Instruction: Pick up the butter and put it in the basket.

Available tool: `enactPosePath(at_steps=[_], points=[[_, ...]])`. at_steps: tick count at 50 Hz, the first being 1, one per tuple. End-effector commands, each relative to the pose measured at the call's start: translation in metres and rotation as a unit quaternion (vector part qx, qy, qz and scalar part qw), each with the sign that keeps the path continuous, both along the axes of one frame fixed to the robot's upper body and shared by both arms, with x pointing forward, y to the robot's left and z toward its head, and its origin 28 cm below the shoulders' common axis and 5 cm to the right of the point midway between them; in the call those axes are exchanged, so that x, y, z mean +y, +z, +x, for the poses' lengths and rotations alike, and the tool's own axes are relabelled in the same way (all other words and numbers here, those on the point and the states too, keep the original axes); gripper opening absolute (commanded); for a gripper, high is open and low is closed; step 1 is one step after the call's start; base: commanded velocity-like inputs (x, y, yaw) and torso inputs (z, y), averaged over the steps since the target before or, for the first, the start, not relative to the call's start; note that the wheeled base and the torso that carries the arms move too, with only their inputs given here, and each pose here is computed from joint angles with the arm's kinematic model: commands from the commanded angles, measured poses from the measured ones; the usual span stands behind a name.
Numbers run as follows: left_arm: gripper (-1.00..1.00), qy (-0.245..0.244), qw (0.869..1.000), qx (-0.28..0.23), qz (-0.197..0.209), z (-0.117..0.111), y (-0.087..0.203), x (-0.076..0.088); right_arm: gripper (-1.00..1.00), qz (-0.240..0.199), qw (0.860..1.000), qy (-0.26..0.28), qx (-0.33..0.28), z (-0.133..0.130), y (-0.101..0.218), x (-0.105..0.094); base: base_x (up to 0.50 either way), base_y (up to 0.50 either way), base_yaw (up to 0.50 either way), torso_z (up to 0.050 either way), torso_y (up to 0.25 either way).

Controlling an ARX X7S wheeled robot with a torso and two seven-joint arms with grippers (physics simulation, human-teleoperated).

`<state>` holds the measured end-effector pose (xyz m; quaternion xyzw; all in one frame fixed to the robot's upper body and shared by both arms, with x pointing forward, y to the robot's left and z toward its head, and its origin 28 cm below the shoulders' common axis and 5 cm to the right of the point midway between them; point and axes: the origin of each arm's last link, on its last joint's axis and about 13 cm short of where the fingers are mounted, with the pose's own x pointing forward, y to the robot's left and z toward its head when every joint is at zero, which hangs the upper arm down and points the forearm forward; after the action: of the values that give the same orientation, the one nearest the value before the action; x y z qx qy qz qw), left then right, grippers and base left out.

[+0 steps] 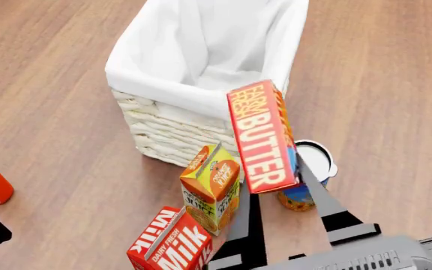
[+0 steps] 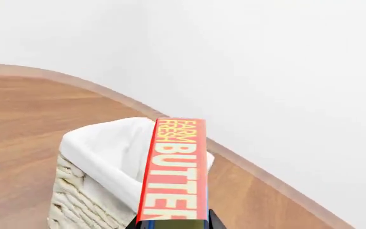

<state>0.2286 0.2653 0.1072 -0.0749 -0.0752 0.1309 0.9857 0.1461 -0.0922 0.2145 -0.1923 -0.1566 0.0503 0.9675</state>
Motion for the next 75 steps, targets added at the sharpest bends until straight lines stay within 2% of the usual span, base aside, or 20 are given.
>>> enactPosePath(at_steps=[1,15,27,47,57,65,75], points=[[1.0,0.001,1.0,0.0,0.001,0.001,-0.001,-0.001,-1.0,0.004,0.995,-0.094,-0.021,-0.006,0.032,-0.021,0.0,0.0,0.0,0.0,0.0],[1.0,0.002,1.0,-0.001,0.001,0.0,-0.001,-0.001,-1.0,0.003,0.992,-0.125,-0.017,-0.01,0.045,-0.03,0.0,0.0,0.0,0.0,0.001],[1.0,0.003,1.0,-0.001,0.002,0.0,0.0,0.0,-1.0,0.012,0.987,-0.158,-0.003,-0.014,0.065,-0.049,0.0,0.0,0.0,0.001,0.001],[1.0,0.005,1.0,-0.001,0.002,0.002,0.0,0.0,-1.0,0.029,0.985,-0.169,0.036,0.015,0.099,-0.068,0.0,0.0,0.0,0.0,0.001],[1.0,0.006,1.0,0.0,0.001,0.003,-0.001,0.001,-1.0,0.055,0.984,-0.157,0.063,0.038,0.11,-0.073,0.0,0.0,0.0,0.0,0.001],[1.0,0.006,1.0,0.001,0.001,0.004,-0.002,0.0,-1.0,0.117,0.983,-0.117,0.085,0.06,0.12,-0.078,0.0,0.0,0.0,0.0,0.001],[1.0,0.008,1.0,0.0,-0.001,0.003,0.0,0.001,-1.0,0.162,0.978,-0.096,0.088,0.079,0.131,-0.079,0.0,0.0,0.0,0.001,0.002]])
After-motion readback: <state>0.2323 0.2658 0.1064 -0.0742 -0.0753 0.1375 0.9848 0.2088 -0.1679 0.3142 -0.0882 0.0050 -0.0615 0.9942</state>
